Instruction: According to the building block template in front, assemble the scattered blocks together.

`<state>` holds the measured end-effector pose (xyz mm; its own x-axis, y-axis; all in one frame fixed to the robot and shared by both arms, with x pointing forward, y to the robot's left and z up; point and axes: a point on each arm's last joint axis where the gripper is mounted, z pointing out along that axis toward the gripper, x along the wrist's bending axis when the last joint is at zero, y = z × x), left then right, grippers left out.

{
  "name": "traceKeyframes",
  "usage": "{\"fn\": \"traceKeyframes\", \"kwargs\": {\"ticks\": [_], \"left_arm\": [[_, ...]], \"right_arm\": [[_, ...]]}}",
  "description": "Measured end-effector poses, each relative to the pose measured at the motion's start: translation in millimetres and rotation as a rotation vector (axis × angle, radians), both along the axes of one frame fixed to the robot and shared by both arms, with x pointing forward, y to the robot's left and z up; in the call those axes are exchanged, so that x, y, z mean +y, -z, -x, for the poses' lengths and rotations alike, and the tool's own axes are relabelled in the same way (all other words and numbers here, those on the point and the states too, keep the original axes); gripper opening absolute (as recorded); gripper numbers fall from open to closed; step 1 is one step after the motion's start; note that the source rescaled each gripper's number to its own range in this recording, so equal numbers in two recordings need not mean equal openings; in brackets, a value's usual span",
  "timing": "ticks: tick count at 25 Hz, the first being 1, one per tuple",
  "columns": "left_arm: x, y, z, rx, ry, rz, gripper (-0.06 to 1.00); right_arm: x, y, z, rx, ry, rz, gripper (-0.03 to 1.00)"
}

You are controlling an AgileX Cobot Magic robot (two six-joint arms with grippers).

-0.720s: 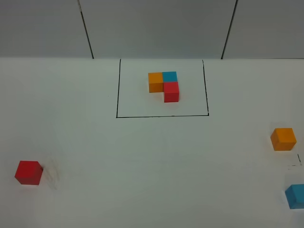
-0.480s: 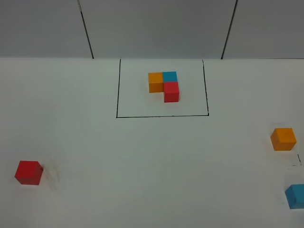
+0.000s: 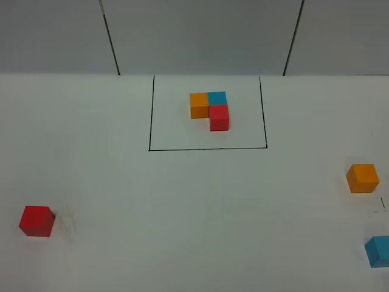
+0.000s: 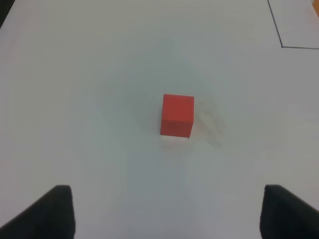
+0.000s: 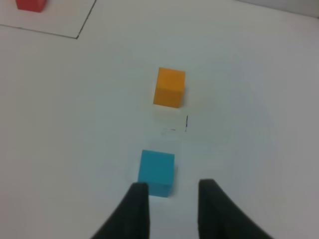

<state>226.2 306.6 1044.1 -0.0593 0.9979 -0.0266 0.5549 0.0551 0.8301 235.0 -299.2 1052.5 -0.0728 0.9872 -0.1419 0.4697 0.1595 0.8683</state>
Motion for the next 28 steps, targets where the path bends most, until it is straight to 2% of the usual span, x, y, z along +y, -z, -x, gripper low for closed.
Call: {"fn": "traceKeyframes", "kwargs": {"ticks": [8,12,17,20,23,28], "left_arm": [[0,0,-1,0.004,-0.001,-0.001,0.65],[0,-17,-17,0.067,-0.021,0.023,0.65],[2,-53,-72,0.245,-0.046,-0.011,0.65],[3,-63,-117,0.354,-0.057,-0.044,0.65],[2,-57,-163,0.452,-0.051,-0.052,0.65],[-3,-15,-225,0.584,-0.027,-0.021,0.65]], "right_arm": [[0,0,0,0.0,0.0,0.0,0.0],[0,0,0,0.0,0.0,0.0,0.0],[0,0,0,0.0,0.0,0.0,0.0],[0,0,0,0.0,0.0,0.0,0.0],[0,0,0,0.0,0.0,0.0,0.0],[0,0,0,0.0,0.0,0.0,0.0]]}}
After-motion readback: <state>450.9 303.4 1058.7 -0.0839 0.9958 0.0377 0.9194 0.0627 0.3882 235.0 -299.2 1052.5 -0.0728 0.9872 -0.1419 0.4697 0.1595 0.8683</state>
